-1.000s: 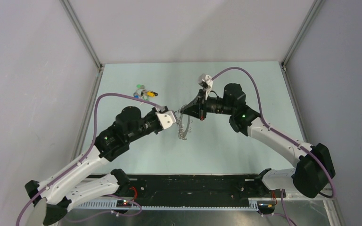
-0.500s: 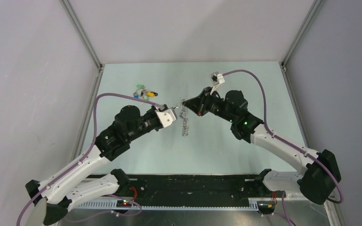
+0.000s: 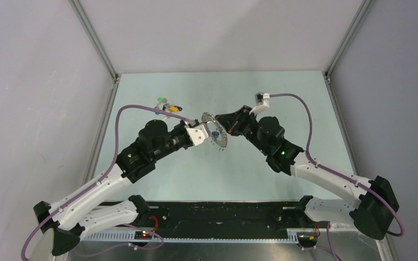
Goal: Remove the keys from the keyring
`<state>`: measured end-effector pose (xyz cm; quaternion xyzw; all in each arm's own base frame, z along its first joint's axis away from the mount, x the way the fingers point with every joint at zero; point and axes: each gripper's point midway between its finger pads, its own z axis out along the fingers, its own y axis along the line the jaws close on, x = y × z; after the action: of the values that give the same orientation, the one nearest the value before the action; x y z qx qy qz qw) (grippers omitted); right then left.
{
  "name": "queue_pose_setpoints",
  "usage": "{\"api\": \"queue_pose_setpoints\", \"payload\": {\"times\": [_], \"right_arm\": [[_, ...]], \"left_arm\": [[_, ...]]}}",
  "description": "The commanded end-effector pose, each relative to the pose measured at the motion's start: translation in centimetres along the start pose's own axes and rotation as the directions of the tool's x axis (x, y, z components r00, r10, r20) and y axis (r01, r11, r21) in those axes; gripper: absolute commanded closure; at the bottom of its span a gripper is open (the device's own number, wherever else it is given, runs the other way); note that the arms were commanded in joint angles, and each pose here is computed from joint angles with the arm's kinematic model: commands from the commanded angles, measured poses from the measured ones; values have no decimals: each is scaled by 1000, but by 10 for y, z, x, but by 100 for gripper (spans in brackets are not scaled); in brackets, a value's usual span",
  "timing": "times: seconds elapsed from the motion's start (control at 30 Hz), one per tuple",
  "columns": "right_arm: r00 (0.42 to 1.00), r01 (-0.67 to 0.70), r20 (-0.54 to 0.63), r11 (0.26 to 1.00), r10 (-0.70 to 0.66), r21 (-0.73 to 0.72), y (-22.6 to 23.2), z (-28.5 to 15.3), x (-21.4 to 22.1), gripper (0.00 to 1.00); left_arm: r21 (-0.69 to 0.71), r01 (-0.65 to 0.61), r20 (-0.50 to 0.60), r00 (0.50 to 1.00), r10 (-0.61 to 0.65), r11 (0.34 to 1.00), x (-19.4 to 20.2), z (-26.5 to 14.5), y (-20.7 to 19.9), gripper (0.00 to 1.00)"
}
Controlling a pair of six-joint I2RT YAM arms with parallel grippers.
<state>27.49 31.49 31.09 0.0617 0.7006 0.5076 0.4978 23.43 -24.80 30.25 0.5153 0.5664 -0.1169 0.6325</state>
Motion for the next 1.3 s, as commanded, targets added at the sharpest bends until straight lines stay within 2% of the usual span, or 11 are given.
{"api": "queue_pose_setpoints", "payload": {"times": [0.0, 0.27, 0.4, 0.6, 0.63, 0.73, 0.87, 0.97, 1.1, 1.2, 1.27], "right_arm": [[914, -162, 390, 981, 108, 108, -14, -9, -87, 100], [849, -310, 488, 938, 202, 153, -39, -24, -94, 100], [858, -295, 471, 947, 203, 130, -37, -22, -90, 100], [950, -51, 312, 989, 6, 136, -30, -20, -67, 99], [957, 38, 280, 989, -77, 140, -33, -23, -63, 93], [953, 245, 183, 970, -242, 4, -21, -30, -47, 78], [904, 424, 97, 901, -415, -92, -28, -42, -39, 48], [881, 471, 56, 855, -470, -217, -24, -51, -38, 49], [748, 636, 96, 667, -657, -388, -8, -61, -23, 58], [637, 721, 143, 520, -757, -459, -5, -63, -11, 57], [600, 734, 169, 454, -782, -505, -1, -65, -3, 56]], "left_arm": [[78, -36, 12, 999, 35, 996, -3, -2, -21, 100], [100, -74, -9, 997, 75, 992, 3, 2, -32, 100], [106, -97, -18, 995, 100, 990, 5, 4, -36, 100], [53, -76, -32, 996, 77, 996, 3, 0, -25, 100], [47, -70, -30, 997, 72, 996, 2, 0, -23, 100], [51, -65, -13, 998, 66, 997, -2, -2, -22, 100], [59, -72, 17, 997, 71, 996, -8, -6, -23, 100], [67, -79, 28, 997, 77, 995, -9, -8, -24, 100], [82, -89, 48, 995, 85, 993, -12, -10, -27, 100], [90, -91, 62, 994, 86, 992, -15, -12, -28, 100], [94, -96, 67, 994, 90, 991, -15, -12, -29, 100]]}}
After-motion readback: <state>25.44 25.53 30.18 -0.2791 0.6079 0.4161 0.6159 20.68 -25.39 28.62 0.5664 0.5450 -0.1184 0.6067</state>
